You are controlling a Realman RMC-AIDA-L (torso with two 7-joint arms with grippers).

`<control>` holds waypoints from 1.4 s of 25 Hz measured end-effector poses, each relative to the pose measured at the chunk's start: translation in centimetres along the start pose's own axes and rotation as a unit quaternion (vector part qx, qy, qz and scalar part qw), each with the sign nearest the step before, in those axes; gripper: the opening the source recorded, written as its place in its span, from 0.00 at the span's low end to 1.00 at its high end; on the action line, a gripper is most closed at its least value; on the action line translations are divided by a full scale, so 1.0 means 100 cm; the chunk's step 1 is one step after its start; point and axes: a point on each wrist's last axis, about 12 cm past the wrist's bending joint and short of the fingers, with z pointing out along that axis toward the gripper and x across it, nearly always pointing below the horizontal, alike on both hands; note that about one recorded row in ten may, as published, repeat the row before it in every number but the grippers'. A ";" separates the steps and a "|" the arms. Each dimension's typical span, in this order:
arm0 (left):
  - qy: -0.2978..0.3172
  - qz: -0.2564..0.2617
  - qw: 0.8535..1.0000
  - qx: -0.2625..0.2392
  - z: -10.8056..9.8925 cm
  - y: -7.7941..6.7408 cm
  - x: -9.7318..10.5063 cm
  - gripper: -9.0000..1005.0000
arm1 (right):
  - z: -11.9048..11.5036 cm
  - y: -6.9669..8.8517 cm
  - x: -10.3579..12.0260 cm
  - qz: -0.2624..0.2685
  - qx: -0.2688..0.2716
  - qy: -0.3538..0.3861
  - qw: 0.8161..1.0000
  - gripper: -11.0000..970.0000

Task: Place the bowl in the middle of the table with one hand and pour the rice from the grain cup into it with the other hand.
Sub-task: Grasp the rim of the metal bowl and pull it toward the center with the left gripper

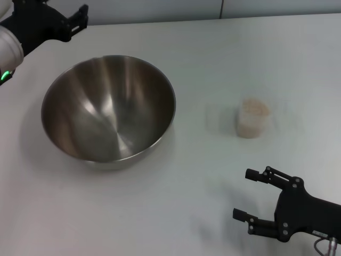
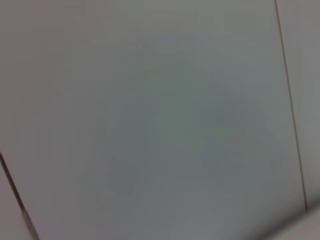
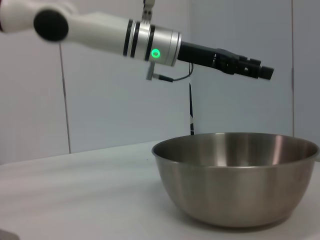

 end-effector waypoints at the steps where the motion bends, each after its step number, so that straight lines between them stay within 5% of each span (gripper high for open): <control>1: 0.000 0.000 1.000 0.000 0.000 0.000 0.000 0.72 | 0.000 0.000 0.000 0.000 0.000 0.000 1.000 0.86; 3: 0.093 0.011 0.996 0.007 -0.001 -0.003 -0.017 0.72 | 0.001 -0.001 0.000 -0.001 0.000 0.001 1.000 0.86; 10: 0.136 -0.028 0.988 0.073 -0.010 0.002 -0.038 0.72 | 0.001 -0.001 0.000 -0.001 -0.001 0.001 1.000 0.86; 13: 0.152 -0.070 0.975 0.149 -0.017 0.013 -0.045 0.72 | 0.002 -0.001 0.000 0.000 -0.001 0.000 1.000 0.86; 22: 0.213 -0.089 0.962 0.149 -0.021 0.031 -0.019 0.71 | 0.003 -0.002 -0.001 -0.001 -0.002 0.000 1.000 0.86; 35: 0.257 -0.094 0.953 0.133 -0.008 0.034 0.006 0.71 | 0.003 -0.002 -0.002 -0.004 -0.004 -0.003 1.000 0.86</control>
